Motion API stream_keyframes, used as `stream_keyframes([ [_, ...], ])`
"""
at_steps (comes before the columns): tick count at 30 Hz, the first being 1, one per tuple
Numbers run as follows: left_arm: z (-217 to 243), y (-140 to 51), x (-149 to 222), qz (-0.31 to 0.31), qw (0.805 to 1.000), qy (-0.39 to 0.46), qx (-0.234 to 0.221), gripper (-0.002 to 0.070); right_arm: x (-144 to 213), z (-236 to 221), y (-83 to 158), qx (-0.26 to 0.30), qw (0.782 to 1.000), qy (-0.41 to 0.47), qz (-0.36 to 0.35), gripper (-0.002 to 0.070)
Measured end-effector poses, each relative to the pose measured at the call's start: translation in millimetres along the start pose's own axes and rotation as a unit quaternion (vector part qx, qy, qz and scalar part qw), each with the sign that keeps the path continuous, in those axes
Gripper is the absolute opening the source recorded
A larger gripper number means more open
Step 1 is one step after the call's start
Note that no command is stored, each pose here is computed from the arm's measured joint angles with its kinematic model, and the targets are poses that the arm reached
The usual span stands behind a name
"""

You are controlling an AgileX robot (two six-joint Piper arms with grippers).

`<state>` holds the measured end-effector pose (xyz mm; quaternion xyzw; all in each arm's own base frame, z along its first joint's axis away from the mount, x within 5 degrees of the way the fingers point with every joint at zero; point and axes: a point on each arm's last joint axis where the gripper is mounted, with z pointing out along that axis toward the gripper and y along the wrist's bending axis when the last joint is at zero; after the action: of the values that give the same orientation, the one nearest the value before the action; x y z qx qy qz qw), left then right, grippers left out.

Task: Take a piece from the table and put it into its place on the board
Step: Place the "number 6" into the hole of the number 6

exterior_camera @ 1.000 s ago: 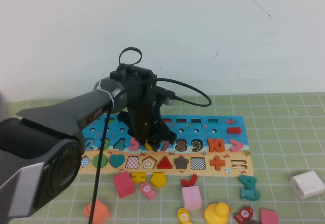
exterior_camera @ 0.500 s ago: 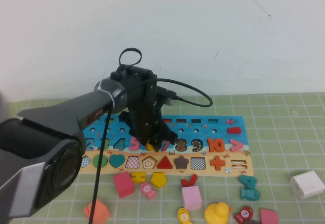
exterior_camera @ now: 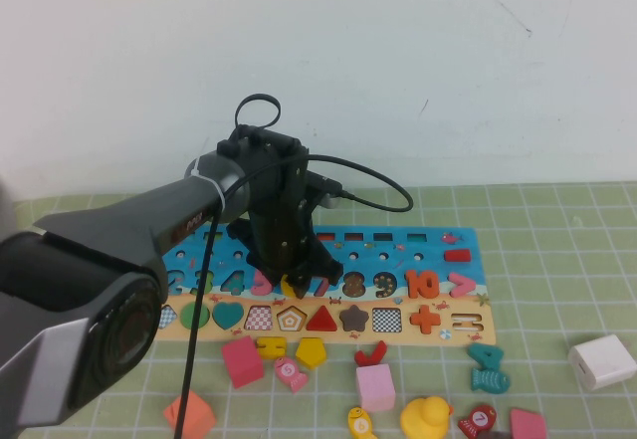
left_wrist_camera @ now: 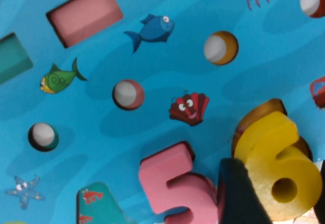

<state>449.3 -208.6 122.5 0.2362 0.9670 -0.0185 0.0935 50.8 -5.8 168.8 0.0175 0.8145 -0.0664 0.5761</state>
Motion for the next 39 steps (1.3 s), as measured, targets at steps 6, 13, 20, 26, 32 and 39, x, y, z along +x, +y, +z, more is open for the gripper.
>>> stream_keyframes([
  [6, 0.4, 0.0, -0.4, -0.005, 1.0, -0.002, 0.0, 0.037, 0.0, 0.0, 0.0, 0.0, 1.0, 0.0, 0.0, -0.0001],
  [13, 0.3, 0.1, -1.9, -0.009, 1.0, -0.01, 0.0, 0.0449, 0.0, 0.0, 0.0, 0.0, 1.0, 0.0, 0.0, -0.0001],
  [20, -4.1, 0.3, -6.2, -0.009, 1.0, -0.022, -0.001, 0.0449, 0.0, 0.0, 0.0, 0.0, 1.0, 0.0, 0.0, -0.0001],
  [26, -9.5, 0.5, -11.0, -0.009, 0.999, -0.035, -0.001, 0.0377, 0.0, 0.0, 0.0, 0.0, 1.0, 0.0, 0.0, -0.0001],
  [32, -11.3, 0.5, -11.3, -0.011, 0.999, -0.032, -0.001, 0.0235, 0.0, 0.0, 0.0, 0.0, 1.0, 0.0, 0.0, -0.0001],
  [39, -11.2, 0.4, -8.1, -0.012, 1.0, -0.014, 0.0, 0.0032, 0.0, 0.0, 0.0, 0.0, 1.0, 0.0, 0.0, -0.0001],
])
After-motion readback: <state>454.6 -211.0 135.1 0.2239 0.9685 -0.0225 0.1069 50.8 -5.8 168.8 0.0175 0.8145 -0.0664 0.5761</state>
